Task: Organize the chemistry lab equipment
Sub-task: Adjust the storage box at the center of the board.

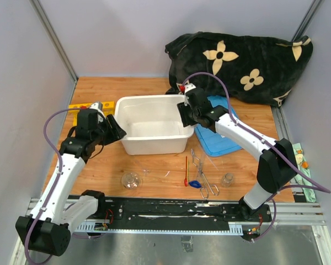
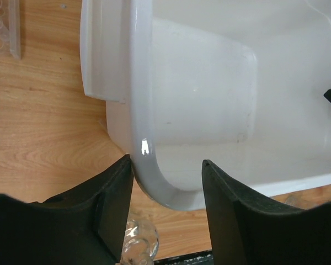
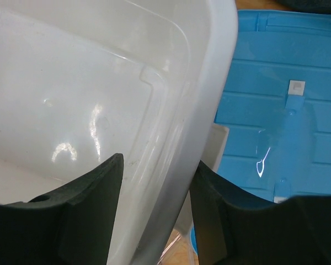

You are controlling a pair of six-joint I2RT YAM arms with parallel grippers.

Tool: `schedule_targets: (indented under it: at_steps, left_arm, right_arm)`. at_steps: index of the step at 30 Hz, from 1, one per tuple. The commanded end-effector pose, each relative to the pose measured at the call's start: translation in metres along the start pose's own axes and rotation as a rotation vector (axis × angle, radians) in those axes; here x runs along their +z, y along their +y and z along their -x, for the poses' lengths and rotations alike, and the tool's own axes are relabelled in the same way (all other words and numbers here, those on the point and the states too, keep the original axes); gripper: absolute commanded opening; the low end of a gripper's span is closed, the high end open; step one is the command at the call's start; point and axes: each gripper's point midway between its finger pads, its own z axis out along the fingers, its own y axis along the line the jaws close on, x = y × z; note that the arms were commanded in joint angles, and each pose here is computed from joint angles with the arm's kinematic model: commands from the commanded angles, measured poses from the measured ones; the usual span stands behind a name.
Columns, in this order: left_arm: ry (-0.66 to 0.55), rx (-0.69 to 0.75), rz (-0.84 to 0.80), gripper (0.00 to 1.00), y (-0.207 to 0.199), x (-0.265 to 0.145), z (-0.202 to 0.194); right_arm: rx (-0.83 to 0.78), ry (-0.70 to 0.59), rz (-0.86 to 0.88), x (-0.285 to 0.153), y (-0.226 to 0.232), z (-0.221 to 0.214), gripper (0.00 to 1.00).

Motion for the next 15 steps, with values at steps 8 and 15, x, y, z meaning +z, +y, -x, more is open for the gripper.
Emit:
schedule_targets:
  at_steps: [8, 15]
  left_arm:
    - [0.043, 0.006, -0.088, 0.72, -0.012, 0.013, -0.011]
    - [-0.023, 0.02, -0.094, 0.83, -0.018, 0.007, 0.008]
  right_arm:
    - [-0.023, -0.034, 0.023, 0.0, 0.006, 0.015, 0.51]
    - [-0.035, -0.065, -0.005, -0.007, 0.0, 0.019, 0.52]
